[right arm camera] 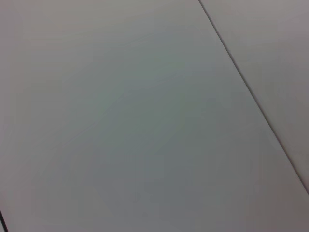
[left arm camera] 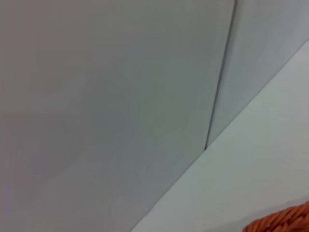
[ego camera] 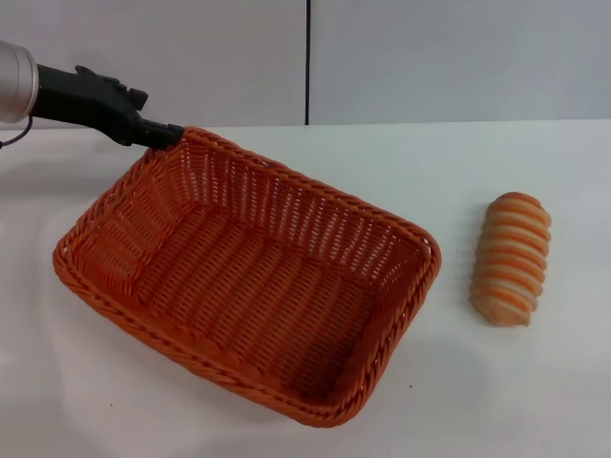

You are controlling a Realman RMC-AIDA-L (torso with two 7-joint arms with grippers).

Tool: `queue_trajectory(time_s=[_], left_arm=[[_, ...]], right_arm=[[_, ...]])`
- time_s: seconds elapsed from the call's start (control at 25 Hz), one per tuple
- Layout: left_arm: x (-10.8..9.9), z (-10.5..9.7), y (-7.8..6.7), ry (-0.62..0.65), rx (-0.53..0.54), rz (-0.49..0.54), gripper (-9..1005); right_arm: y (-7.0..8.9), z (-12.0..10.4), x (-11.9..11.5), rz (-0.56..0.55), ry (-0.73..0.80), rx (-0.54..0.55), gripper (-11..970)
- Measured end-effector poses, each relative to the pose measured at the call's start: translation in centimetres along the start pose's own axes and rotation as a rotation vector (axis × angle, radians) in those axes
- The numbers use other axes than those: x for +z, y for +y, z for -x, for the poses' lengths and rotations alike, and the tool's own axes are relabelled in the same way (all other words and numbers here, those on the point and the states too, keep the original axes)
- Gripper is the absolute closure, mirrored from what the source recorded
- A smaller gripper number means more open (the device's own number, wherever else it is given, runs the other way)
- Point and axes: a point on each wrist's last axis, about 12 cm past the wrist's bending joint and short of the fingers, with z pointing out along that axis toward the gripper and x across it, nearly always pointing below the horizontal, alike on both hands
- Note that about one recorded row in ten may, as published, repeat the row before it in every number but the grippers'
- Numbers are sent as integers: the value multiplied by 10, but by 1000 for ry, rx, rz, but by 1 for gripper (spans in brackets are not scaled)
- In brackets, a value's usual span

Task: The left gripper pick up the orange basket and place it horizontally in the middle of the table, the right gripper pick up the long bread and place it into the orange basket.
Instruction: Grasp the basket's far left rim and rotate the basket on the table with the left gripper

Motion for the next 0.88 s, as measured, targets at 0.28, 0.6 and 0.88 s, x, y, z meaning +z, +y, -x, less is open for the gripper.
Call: queue_trajectory(time_s=[0.28,0.6,0.88], left_arm=[[7,-2,-3,33,0,-15,248],[17,-1,-8,53,4,-29,250],[31,-3,-14,105,14,-41,252]], right_arm=[[2,-1,4,-1,8,3,389],[1,0,5,-3,7,-2,392],[0,-1,6,-13,11,0,395]])
